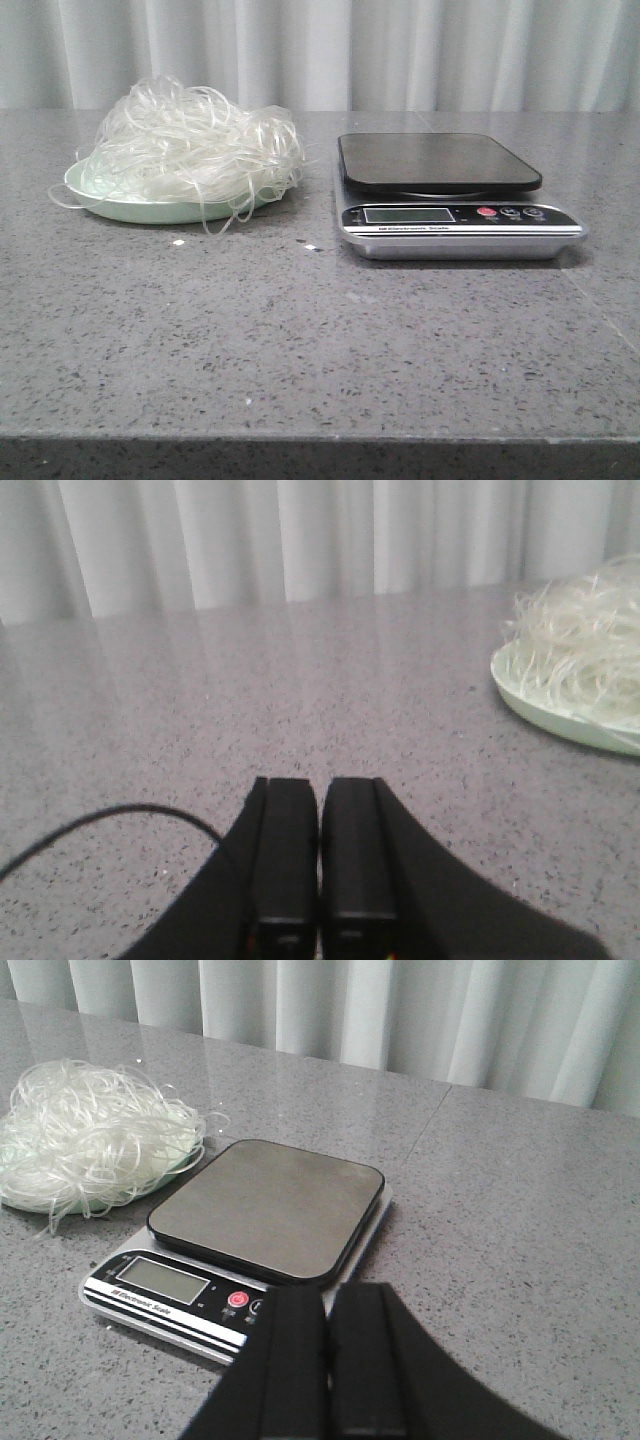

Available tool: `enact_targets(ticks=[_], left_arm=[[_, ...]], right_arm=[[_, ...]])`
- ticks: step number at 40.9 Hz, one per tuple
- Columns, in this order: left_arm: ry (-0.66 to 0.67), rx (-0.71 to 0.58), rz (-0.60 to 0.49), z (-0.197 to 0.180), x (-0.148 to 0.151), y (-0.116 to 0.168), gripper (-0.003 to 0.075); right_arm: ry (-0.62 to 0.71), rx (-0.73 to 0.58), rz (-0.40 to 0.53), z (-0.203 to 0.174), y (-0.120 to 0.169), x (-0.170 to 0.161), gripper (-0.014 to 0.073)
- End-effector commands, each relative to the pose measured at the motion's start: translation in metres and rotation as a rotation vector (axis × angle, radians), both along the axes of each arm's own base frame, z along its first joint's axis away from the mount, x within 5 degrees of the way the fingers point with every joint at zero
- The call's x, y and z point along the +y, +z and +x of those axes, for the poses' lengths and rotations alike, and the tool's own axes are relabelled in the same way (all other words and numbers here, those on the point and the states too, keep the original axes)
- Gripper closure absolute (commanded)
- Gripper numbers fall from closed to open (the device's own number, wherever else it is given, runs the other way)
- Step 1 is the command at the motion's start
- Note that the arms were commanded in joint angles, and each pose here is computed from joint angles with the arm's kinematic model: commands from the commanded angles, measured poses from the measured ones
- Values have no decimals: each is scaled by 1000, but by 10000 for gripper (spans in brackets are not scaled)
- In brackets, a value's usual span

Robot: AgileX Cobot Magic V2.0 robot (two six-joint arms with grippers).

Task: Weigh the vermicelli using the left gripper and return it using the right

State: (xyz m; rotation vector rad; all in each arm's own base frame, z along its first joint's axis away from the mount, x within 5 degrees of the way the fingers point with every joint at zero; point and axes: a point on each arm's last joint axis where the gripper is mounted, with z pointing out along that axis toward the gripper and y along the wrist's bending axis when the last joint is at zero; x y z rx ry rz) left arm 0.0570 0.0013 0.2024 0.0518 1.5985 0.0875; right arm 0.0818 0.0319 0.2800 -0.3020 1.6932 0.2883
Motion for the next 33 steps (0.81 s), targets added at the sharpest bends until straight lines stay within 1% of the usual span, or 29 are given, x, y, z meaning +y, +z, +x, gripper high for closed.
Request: enact_targets(ticks=[1,9,19,33], left_arm=[[2,-52,-12,-2,0,2,583],[1,-65,-20,-2,0,3,583],[2,-130,-43,-3,0,8,583],[2,-130,-45,-3,0,8,583]], right_arm=[[-19,-92,19,1,15,-1,445],[-18,-91,19,1,15,-1,445],[-18,-91,19,1,15,-1,445],[-18,-91,19,1,15,-1,445]])
